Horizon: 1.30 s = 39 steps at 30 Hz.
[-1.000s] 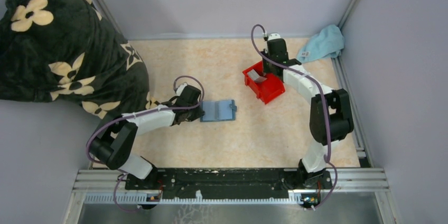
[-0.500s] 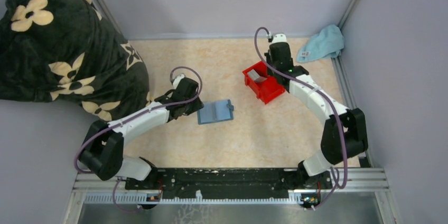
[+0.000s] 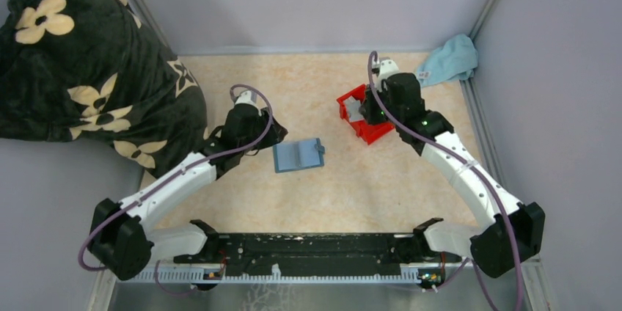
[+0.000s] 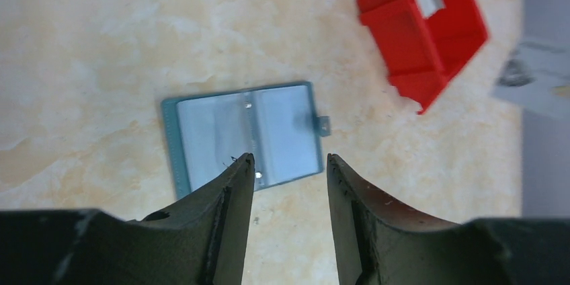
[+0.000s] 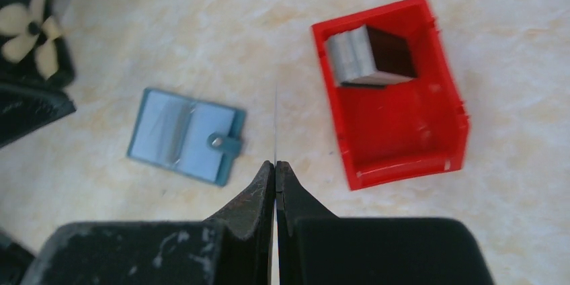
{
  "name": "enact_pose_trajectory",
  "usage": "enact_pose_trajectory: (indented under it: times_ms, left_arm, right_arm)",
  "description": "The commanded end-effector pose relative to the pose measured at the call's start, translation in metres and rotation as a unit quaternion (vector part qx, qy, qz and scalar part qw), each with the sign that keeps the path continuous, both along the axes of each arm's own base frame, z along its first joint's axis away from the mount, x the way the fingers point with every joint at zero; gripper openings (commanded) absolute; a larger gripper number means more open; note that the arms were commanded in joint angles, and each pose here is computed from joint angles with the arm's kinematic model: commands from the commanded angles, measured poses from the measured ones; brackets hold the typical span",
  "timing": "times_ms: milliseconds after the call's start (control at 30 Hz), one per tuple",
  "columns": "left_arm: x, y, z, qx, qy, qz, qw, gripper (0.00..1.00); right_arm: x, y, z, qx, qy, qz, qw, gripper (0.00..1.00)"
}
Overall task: Put the credit cards into the card holder
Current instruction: Pick up the credit card from the storage box.
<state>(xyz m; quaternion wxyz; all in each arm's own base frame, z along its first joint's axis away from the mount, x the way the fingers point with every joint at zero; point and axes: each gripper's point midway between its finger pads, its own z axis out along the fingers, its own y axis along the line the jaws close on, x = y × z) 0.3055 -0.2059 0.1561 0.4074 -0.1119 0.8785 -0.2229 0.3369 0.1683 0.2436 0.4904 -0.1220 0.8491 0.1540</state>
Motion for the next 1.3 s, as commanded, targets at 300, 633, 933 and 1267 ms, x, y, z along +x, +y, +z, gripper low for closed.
enact_pose_trajectory:
  times_ms: [300,633,933,1267]
  left_arm:
    - [-0.058,-0.079,0.060,-0.121,-0.115,-0.318,0.933,0.53]
    - [-0.100,-0.095,0.059,-0.155,-0.113,-0.447,0.874,0.51]
    - [-0.124,-0.099,0.044,-0.168,-0.079,-0.510,0.840,0.49]
    - [-0.133,-0.098,0.035,-0.171,-0.065,-0.532,0.827,0.44]
  right_arm:
    - [-0.140,0.080,-0.014,0.144,0.115,0.289,0.939,0.00]
    - [-0.169,0.096,-0.026,0.200,0.156,0.347,0.903,0.00]
    - [-0.166,0.106,-0.027,0.216,0.163,0.363,0.891,0.00]
    - [-0.159,0.112,-0.031,0.217,0.169,0.372,0.887,0.00]
